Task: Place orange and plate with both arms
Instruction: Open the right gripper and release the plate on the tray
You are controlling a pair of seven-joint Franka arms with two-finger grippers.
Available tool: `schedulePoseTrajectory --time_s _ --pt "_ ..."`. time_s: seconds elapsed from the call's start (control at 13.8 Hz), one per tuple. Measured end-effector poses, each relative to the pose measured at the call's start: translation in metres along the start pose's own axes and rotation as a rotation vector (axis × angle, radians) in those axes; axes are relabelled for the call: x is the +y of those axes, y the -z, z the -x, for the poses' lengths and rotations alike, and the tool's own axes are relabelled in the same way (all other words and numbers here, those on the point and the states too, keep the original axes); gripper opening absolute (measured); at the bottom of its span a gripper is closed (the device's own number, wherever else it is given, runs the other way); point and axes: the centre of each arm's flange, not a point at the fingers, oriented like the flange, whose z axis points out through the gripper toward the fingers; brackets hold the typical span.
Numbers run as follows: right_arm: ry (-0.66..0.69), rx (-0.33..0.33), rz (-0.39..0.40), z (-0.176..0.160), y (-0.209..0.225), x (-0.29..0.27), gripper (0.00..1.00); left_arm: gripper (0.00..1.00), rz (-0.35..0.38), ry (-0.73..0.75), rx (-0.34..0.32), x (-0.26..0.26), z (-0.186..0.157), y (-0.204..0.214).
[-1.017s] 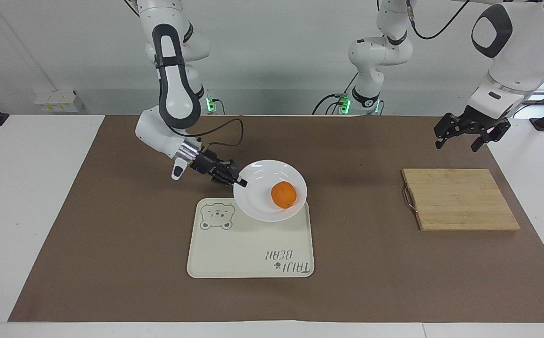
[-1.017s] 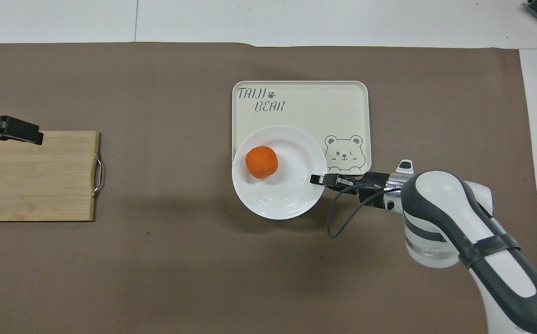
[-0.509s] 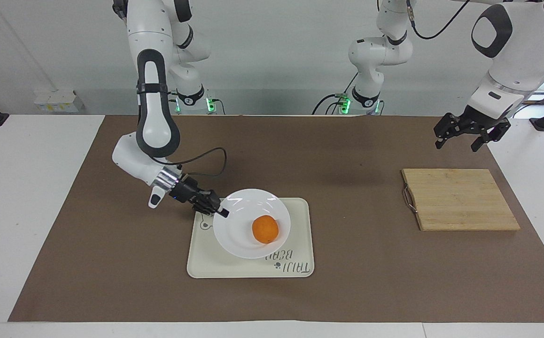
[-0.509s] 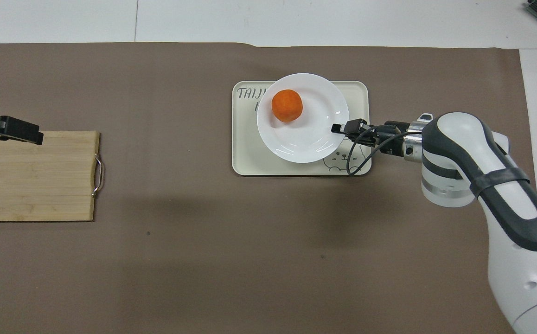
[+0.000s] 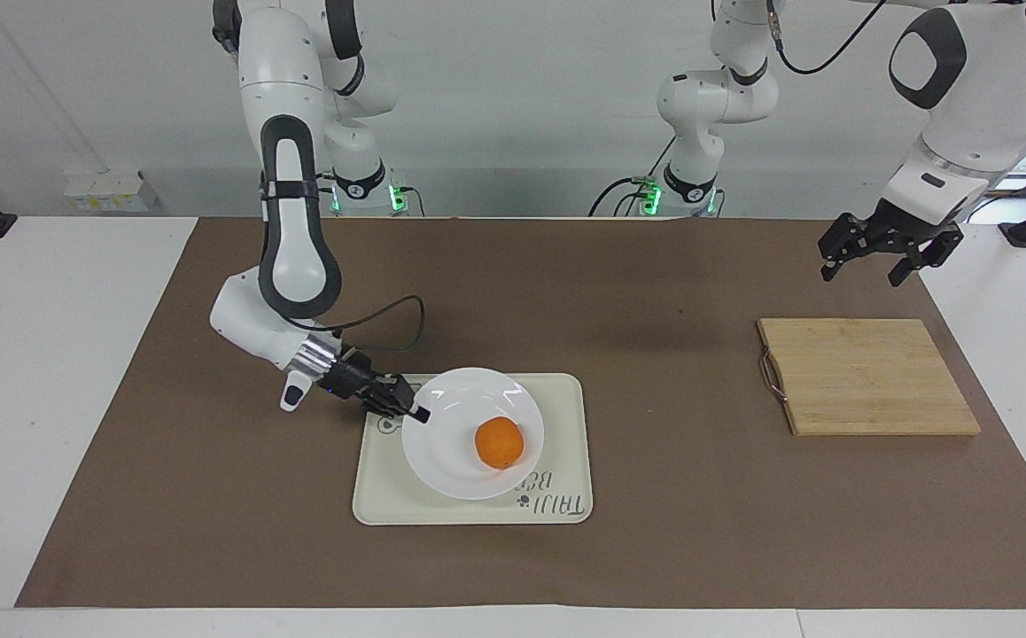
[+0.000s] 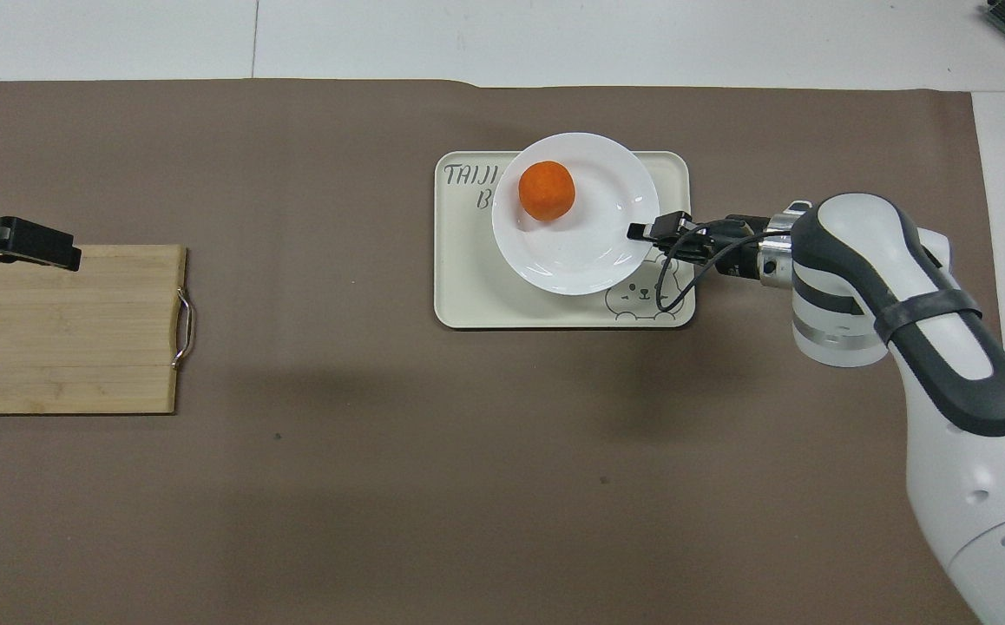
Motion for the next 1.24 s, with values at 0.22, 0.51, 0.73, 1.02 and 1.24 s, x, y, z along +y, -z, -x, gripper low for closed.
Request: schedulePoseTrajectory --time_s 0.22,0.51,0.73,1.02,1.24 --pt "-0.014 -0.009 0.01 0.001 -0.006 0.011 0.07 1.0 0.0 0.0 0.0 0.0 0.0 0.0" --pt "-0.016 -0.012 0.013 0.001 -0.008 0.013 0.07 1.0 0.0 0.0 0.0 0.0 0.0 0.0" --pt "-0.016 -0.017 0.015 0.002 -0.01 0.014 0.07 1.0 0.0 0.0 0.0 0.0 0.0 0.0" --pt "-0.008 -0.03 0.038 0.006 -0.015 0.018 0.07 1.0 0.0 0.0 0.0 0.0 0.0 0.0" --pt "0.03 -0.046 0.08 0.005 -0.014 0.02 0.17 1.0 0.0 0.0 0.0 0.0 0.0 0.0"
